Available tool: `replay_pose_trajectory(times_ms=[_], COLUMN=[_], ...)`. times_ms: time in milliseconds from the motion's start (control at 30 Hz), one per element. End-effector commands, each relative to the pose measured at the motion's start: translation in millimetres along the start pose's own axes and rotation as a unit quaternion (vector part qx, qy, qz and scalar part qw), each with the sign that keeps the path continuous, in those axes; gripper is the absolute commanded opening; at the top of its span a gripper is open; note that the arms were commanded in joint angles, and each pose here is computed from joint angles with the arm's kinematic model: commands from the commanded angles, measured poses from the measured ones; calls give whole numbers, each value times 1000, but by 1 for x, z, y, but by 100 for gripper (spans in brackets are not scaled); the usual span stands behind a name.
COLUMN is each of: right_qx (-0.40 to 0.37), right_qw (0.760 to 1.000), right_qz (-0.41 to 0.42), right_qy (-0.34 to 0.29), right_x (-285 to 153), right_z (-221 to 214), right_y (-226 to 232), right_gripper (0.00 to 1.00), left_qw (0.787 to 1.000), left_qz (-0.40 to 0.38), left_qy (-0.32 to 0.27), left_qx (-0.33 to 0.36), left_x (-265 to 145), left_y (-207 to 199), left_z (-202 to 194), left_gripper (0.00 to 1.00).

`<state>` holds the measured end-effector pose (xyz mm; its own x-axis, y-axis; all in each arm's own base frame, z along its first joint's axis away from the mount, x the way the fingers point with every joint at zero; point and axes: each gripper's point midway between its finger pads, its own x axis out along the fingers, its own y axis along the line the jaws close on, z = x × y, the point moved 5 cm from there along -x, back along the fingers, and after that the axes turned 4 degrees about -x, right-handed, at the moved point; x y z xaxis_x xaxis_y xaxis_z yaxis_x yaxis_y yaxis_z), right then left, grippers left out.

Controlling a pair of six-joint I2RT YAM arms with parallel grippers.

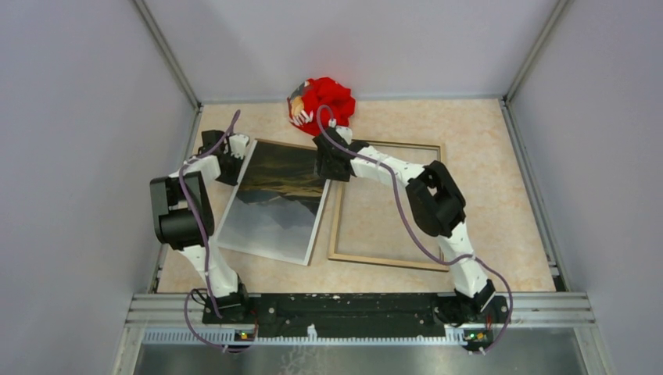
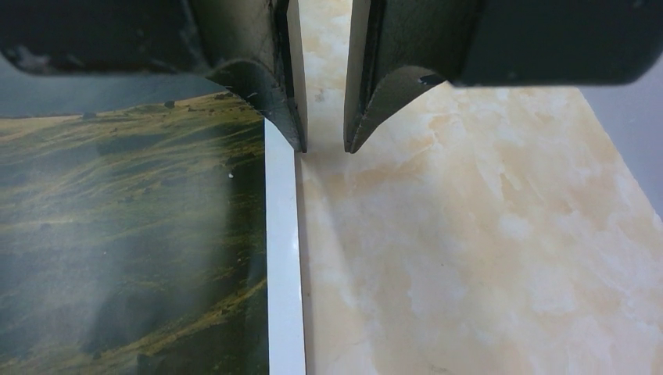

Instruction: Put the photo into the frame

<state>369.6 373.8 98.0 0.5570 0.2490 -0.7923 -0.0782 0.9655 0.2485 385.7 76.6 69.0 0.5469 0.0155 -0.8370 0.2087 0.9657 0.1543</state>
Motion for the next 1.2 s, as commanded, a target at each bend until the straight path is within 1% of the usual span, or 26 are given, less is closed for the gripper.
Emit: replay_pose_trajectory(times_ms=[0, 267, 500, 667, 900, 1167], right_qx=[1, 4, 17, 17, 13, 8], right_qw=[1000, 1000, 999, 999, 999, 998], right_qz=[-23, -7, 17, 29, 45, 55], right_qy=[4, 13, 25, 18, 2, -6], right_x=[13, 20, 27, 21, 7, -3], right_z=[-3, -5, -9, -4, 7, 9], right_y=[-13, -8, 0, 5, 14, 20], right_gripper=[60, 60, 60, 60, 60, 60], left_qw=[998, 998, 998, 998, 997, 997], left_qz=[-40, -50, -48, -51, -56, -58], left_qy=[39, 40, 45, 47, 48, 53], left_qx=[-10, -10, -8, -6, 6, 14], left_x=[15, 16, 19, 19, 21, 24], left_y=[-16, -27, -29, -33, -50, -59], left_z=[-21, -26, -30, -32, -29, -30], left_gripper=[31, 31, 31, 30, 29, 29])
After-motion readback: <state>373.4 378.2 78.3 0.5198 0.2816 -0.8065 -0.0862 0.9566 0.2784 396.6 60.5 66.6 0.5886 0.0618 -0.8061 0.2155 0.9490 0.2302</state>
